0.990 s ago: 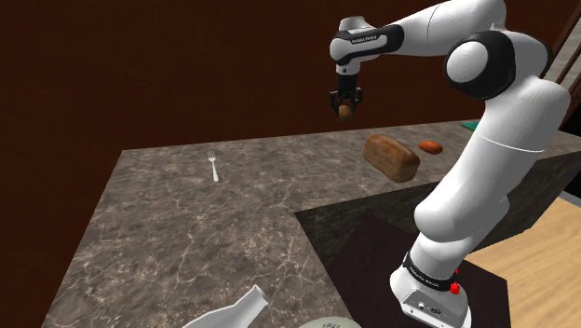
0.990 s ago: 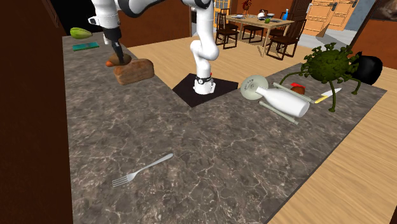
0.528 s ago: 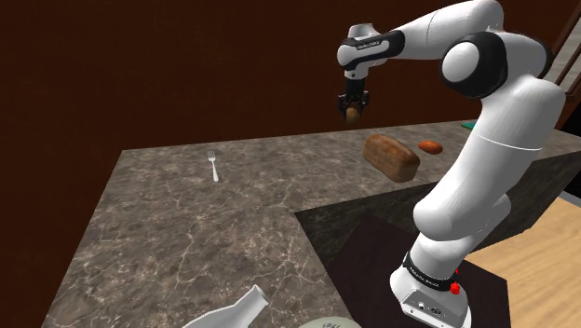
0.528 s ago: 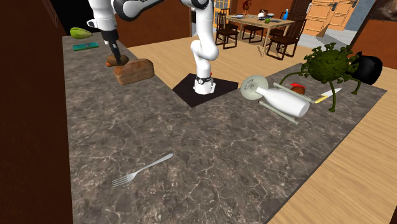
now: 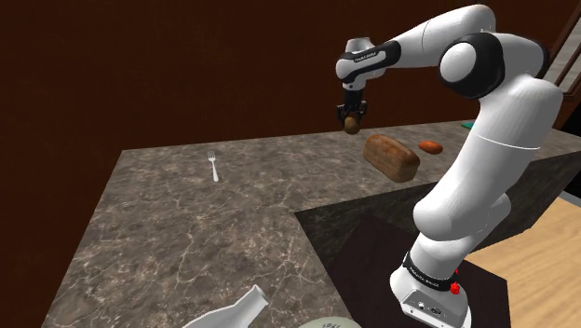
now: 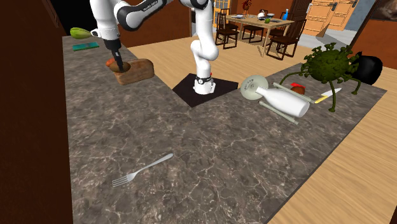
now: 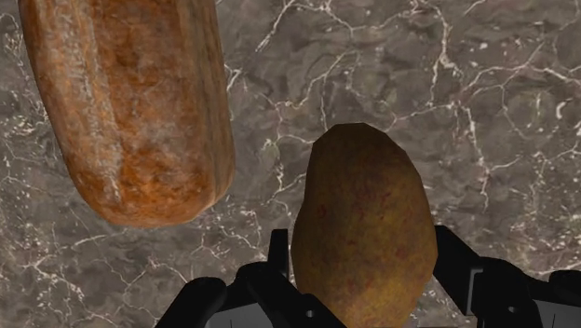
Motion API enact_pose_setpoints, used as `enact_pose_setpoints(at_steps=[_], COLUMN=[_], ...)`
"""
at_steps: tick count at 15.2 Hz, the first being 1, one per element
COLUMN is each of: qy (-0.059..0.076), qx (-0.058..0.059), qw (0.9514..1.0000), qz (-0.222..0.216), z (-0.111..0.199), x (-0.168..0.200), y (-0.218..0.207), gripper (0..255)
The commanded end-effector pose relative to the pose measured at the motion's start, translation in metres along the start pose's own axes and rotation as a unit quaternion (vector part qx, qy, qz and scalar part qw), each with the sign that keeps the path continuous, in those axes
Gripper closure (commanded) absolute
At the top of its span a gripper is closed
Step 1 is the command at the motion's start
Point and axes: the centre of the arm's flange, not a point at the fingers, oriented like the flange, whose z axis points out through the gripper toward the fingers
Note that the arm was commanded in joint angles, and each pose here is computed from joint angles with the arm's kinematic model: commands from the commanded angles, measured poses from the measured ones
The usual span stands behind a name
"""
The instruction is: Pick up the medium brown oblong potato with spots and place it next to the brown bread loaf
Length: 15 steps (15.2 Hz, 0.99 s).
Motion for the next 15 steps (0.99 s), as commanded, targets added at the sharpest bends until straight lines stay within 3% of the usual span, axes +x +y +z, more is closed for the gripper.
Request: enact_pose_setpoints(at_steps=[1, 15], qy=[0.000, 0.000], qx=[0.000, 0.000], qw=[1.0000, 1.0000], qz=[0.000, 0.000], z=[0.010, 0.083], x=[-0.001, -0.002], y=[-0.002, -0.012], gripper=[255, 255])
